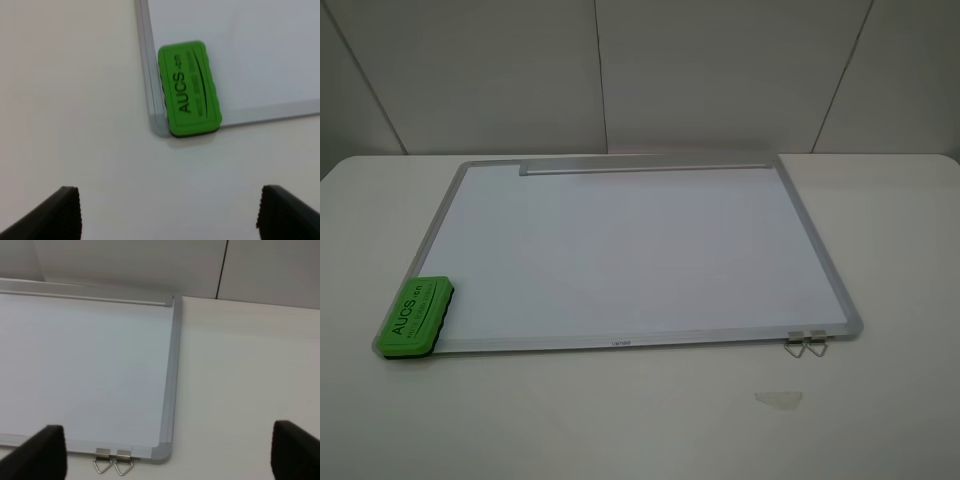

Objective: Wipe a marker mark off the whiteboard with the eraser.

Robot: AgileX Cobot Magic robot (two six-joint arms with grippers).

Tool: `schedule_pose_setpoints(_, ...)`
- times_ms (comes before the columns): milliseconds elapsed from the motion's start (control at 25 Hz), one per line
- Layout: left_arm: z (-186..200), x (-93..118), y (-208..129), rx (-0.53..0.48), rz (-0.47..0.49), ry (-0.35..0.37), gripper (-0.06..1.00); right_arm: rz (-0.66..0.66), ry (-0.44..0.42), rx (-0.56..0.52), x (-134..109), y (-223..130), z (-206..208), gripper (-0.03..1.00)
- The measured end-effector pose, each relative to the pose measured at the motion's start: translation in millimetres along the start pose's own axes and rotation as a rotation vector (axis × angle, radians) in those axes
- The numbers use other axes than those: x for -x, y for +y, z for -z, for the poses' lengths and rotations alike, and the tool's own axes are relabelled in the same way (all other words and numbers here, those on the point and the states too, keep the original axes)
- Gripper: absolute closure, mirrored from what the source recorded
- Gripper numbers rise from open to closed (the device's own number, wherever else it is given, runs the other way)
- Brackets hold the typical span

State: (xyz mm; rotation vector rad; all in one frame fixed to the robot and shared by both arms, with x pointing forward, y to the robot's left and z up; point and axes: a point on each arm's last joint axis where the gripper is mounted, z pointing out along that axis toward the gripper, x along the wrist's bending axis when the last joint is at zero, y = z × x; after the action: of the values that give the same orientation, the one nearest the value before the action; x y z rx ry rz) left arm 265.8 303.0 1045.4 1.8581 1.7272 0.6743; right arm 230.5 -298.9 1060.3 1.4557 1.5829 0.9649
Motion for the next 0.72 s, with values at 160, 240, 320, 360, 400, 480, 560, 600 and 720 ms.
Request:
schedule_pose_setpoints(160, 3.9, -0.4, -5.2, 0.058, 0.003, -0.003, 0.22, 0.0, 0.0, 0.0, 0.0, 0.0, 0.0, 0.15)
schedule_pose_setpoints(240, 4.2, -0.4, -5.2, 0.062, 0.004, -0.003, 0.22, 0.0, 0.0, 0.0, 0.0, 0.0, 0.0, 0.15)
schedule_pose_setpoints(320, 4.2, -0.4, -5.1, 0.063, 0.008, -0.003, 0.22, 0.0, 0.0, 0.0, 0.0, 0.0, 0.0, 0.15)
schedule_pose_setpoints(360, 4.2, -0.4, -5.1, 0.063, 0.012, -0.003, 0.22, 0.0, 0.0, 0.0, 0.0, 0.0, 0.0, 0.15)
schedule_pose_setpoints(400, 4.2, -0.4, -5.1, 0.063, 0.015, -0.004, 0.22, 0.0, 0.0, 0.0, 0.0, 0.0, 0.0, 0.15)
schedule_pose_setpoints(480, 4.2, -0.4, -5.1, 0.063, 0.026, -0.004, 0.22, 0.0, 0.0, 0.0, 0.0, 0.0, 0.0, 0.15)
schedule_pose_setpoints(560, 4.2, -0.6, -5.1, 0.063, 0.031, -0.001, 0.22, 0.0, 0.0, 0.0, 0.0, 0.0, 0.0, 0.15)
schedule_pose_setpoints(600, 4.2, -0.8, -5.1, 0.063, 0.037, 0.004, 0.22, 0.0, 0.0, 0.0, 0.0, 0.0, 0.0, 0.15)
schedule_pose_setpoints(720, 4.4, -1.7, -5.3, 0.063, 0.066, 0.032, 0.22, 0.0, 0.0, 0.0, 0.0, 0.0, 0.0, 0.15)
